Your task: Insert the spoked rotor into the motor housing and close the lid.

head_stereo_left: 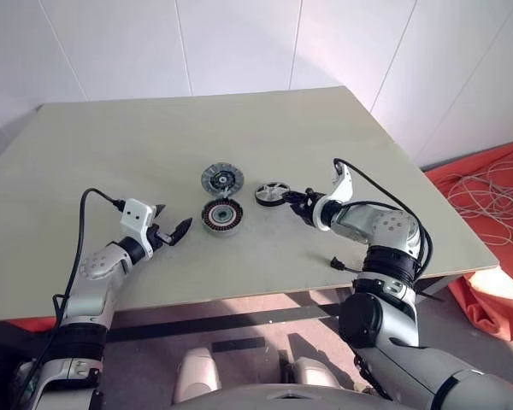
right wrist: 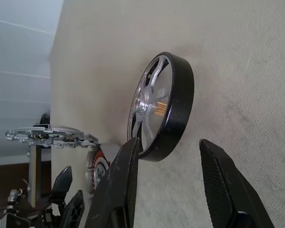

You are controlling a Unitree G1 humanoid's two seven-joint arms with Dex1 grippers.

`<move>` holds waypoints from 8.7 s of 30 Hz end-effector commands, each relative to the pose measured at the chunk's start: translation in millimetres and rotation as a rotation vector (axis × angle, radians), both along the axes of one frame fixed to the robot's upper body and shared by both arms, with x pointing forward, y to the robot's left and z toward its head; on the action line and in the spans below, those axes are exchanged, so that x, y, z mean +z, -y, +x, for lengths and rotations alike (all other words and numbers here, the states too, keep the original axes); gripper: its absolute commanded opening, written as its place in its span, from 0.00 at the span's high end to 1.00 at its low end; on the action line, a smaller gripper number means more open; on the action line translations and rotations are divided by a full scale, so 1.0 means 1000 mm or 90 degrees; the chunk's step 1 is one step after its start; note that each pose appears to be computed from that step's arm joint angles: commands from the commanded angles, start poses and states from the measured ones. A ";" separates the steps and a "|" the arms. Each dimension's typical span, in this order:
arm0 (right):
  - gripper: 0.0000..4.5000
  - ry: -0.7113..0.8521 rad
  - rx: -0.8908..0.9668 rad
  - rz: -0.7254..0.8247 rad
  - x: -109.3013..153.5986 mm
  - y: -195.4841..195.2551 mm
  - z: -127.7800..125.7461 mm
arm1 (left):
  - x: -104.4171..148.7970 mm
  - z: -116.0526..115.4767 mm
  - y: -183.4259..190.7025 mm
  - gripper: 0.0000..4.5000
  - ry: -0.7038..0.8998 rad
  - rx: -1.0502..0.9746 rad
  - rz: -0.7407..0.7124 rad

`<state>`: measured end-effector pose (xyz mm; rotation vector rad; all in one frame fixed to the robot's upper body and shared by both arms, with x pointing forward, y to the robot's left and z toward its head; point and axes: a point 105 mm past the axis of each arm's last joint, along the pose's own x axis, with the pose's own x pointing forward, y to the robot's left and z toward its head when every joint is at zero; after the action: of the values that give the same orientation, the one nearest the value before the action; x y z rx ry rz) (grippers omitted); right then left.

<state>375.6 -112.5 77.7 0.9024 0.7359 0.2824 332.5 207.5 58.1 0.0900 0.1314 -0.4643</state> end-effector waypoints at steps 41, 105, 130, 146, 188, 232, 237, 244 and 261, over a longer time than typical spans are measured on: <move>0.93 0.071 0.243 0.104 0.039 -0.042 -0.035 | 0.013 0.003 -0.002 0.00 0.031 -0.002 0.018; 0.11 0.070 0.245 0.108 0.038 -0.097 -0.009 | 0.014 -0.005 -0.012 0.00 0.036 0.018 0.030; 0.24 0.439 0.314 -0.297 0.027 -0.080 -0.001 | 0.016 0.001 0.008 0.00 0.041 -0.013 0.018; 0.99 0.511 0.399 -0.255 0.039 -0.128 -0.008 | 0.012 0.003 0.023 0.00 0.040 -0.036 0.009; 0.47 0.861 0.841 -0.489 0.092 -0.089 -0.027 | 0.017 0.011 0.034 0.00 0.052 -0.053 0.005; 0.64 0.750 0.963 -0.542 0.004 -0.105 -0.011 | 0.022 -0.006 0.020 0.00 -0.008 -0.059 -0.063; 0.99 0.760 0.948 -0.556 0.008 -0.104 -0.007 | 0.021 -0.006 0.018 0.00 -0.008 -0.054 -0.062; 0.99 0.786 0.927 -0.571 0.016 -0.105 -0.003 | 0.020 -0.005 0.018 0.00 -0.008 -0.052 -0.060; 0.57 0.810 0.993 -0.492 0.021 -0.109 -0.024 | 0.019 -0.004 0.014 0.00 -0.007 -0.044 -0.053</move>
<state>351.3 -8.8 84.9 -0.8167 0.1745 1.6111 324.5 190.4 63.6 -0.0120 0.1719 -0.5461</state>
